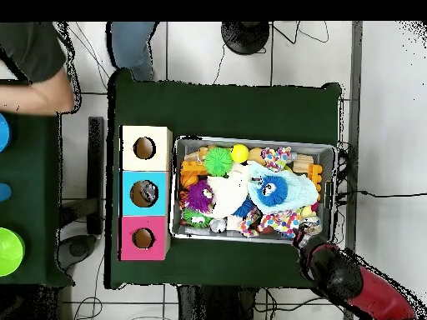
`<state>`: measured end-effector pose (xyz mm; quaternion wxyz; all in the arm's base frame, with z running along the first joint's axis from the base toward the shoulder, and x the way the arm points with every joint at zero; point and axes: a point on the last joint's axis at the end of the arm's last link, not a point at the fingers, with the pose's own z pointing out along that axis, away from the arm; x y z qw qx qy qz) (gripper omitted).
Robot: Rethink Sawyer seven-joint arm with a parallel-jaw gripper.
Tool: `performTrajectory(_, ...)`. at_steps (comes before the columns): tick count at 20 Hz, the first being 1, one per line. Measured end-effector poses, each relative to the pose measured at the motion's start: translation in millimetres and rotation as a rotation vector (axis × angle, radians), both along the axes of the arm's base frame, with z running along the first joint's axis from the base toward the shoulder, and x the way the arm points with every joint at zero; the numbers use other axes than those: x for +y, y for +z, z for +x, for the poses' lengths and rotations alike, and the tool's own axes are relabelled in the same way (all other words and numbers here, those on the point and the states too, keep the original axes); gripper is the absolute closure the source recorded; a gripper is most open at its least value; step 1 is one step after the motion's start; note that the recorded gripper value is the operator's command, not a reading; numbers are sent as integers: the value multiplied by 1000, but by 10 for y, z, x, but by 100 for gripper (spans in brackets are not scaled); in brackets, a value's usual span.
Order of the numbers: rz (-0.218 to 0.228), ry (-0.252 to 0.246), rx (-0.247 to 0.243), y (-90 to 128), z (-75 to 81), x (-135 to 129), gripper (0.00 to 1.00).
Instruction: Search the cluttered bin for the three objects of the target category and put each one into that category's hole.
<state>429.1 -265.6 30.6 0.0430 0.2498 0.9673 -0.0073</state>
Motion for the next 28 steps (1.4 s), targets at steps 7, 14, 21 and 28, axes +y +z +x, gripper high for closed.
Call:
performTrajectory(7,-4,0,-2,16,7,-10,0)
performTrajectory(14,-6,0,-4,25,11,-16,0)
performTrajectory(21,-6,0,-4,25,10,-16,0)
performTrajectory(28,-6,-3,-4,30,6,-30,0)
